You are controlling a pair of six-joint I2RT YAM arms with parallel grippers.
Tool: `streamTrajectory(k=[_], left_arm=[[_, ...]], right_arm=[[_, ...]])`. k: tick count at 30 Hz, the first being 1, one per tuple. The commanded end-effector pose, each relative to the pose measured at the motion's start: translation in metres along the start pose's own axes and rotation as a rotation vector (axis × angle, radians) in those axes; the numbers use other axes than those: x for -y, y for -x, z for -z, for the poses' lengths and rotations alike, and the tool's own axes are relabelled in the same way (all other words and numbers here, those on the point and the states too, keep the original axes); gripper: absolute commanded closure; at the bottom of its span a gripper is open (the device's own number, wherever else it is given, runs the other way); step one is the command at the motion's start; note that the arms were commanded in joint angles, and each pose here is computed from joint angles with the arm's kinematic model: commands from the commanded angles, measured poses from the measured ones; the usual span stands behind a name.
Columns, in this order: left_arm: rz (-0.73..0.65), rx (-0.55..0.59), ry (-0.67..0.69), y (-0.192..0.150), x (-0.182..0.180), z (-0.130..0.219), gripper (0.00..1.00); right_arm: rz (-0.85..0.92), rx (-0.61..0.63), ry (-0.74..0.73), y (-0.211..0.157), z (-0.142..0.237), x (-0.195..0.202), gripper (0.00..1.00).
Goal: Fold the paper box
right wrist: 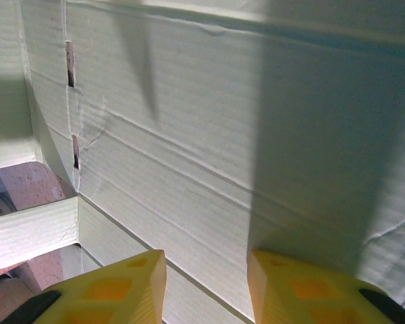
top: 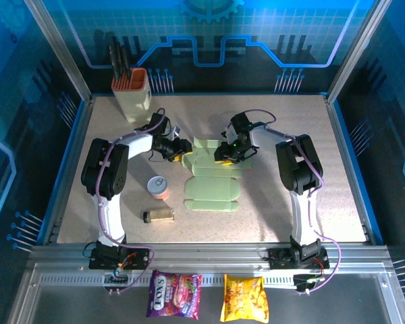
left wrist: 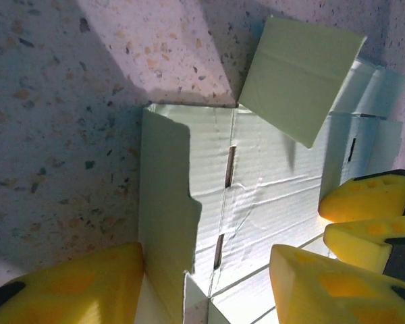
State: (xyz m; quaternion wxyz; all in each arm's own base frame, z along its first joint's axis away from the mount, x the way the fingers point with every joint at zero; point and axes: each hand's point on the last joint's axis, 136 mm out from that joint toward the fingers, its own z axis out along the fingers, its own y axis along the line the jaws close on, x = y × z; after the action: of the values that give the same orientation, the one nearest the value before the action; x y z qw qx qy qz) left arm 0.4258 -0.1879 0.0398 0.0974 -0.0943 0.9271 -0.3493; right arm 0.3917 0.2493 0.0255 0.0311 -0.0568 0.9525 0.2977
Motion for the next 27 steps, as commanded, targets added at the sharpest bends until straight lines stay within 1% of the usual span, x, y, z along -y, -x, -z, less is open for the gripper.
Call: streamTrajectory(k=[1, 4, 6, 8, 11, 14, 18, 21, 23, 27], left_arm=[[-0.004, -0.036, -0.035, -0.01, 0.003, -0.006, 0.46], [-0.016, -0.021, 0.043, -0.012, -0.007, -0.003, 0.46], [-0.024, -0.019, 0.103, -0.012, -0.015, 0.0, 0.47], [-0.033, -0.028, 0.145, -0.014, -0.02, 0.0, 0.52], [-0.044, -0.032, 0.165, -0.014, -0.022, 0.002, 0.63], [-0.053, -0.02, 0.146, -0.013, -0.017, 0.005, 0.71], [-0.059, 0.002, 0.094, -0.012, -0.008, 0.01, 0.78], [-0.033, 0.002, 0.035, -0.012, -0.003, 0.013, 0.81], [-0.004, 0.001, -0.025, -0.012, 0.003, 0.014, 0.81], [0.02, 0.003, -0.091, -0.012, 0.011, 0.015, 0.81]], right_arm=[[-0.019, -0.053, -0.016, -0.014, -0.016, 0.01, 0.61], [-0.023, -0.05, -0.016, -0.014, -0.015, 0.011, 0.61], [-0.02, -0.052, -0.016, -0.015, -0.016, 0.01, 0.61], [-0.017, -0.051, -0.015, -0.015, -0.016, 0.009, 0.61], [-0.018, -0.05, -0.016, -0.015, -0.016, 0.009, 0.61], [-0.017, -0.049, -0.015, -0.015, -0.016, 0.008, 0.61], [-0.017, -0.046, -0.015, -0.015, -0.015, 0.008, 0.61], [-0.015, -0.044, -0.016, -0.014, -0.014, 0.008, 0.61], [-0.016, -0.043, -0.018, -0.015, -0.014, 0.008, 0.61], [-0.019, -0.043, -0.008, -0.014, -0.014, 0.007, 0.61]])
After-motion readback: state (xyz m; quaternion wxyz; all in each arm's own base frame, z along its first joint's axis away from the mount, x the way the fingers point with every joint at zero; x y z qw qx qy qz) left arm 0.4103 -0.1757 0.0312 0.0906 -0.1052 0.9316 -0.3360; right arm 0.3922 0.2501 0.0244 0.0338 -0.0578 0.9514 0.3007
